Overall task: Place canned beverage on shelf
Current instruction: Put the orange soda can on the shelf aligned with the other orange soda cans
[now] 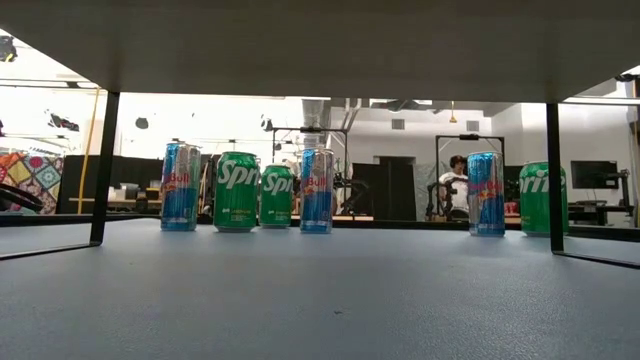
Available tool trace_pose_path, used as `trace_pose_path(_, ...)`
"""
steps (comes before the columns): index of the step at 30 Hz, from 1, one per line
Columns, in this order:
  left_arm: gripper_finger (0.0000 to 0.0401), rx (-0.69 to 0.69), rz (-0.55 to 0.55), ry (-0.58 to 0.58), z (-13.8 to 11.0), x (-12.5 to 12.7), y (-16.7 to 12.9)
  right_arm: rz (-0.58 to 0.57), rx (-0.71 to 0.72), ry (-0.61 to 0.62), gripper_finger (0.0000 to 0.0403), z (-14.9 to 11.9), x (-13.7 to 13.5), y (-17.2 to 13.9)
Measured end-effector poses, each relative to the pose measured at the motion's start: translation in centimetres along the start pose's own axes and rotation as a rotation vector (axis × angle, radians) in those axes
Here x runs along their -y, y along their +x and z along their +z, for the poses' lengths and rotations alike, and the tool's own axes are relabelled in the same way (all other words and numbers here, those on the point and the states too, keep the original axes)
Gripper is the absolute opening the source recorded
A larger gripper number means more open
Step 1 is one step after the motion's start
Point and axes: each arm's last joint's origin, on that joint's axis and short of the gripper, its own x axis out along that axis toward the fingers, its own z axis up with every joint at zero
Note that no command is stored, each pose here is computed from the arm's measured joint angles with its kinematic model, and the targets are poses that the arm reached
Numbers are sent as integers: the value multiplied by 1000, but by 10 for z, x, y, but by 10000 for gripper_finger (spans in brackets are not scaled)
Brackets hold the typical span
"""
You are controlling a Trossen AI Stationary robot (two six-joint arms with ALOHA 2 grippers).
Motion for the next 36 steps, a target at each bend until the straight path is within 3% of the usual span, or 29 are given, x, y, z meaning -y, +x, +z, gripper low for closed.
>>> trace_pose_path(6, 309, 0, 0, 0, 0, 0, 0, -11, 46, 6, 319, 9, 1, -25)
trace_pose_path(12, 309, 0, 1, 7, 0, 0, 0, -125, -4, 63, 289, -2, -6, -63)
trace_pose_path(17, 309, 0, 0, 2, 0, 0, 0, -251, -89, 130, 219, -22, -27, -97)
trace_pose_path(26, 309, 2, 4, 0, 0, 0, 0, -296, -85, 119, 15, -32, -71, -106)
trace_pose_path(30, 309, 3, 3, -3, 0, 0, 0, -285, -71, 157, 11, -41, -78, -100)
trace_pose_path(36, 309, 5, 3, -11, 0, 0, 0, -202, 111, 246, 2, -65, -77, -92)
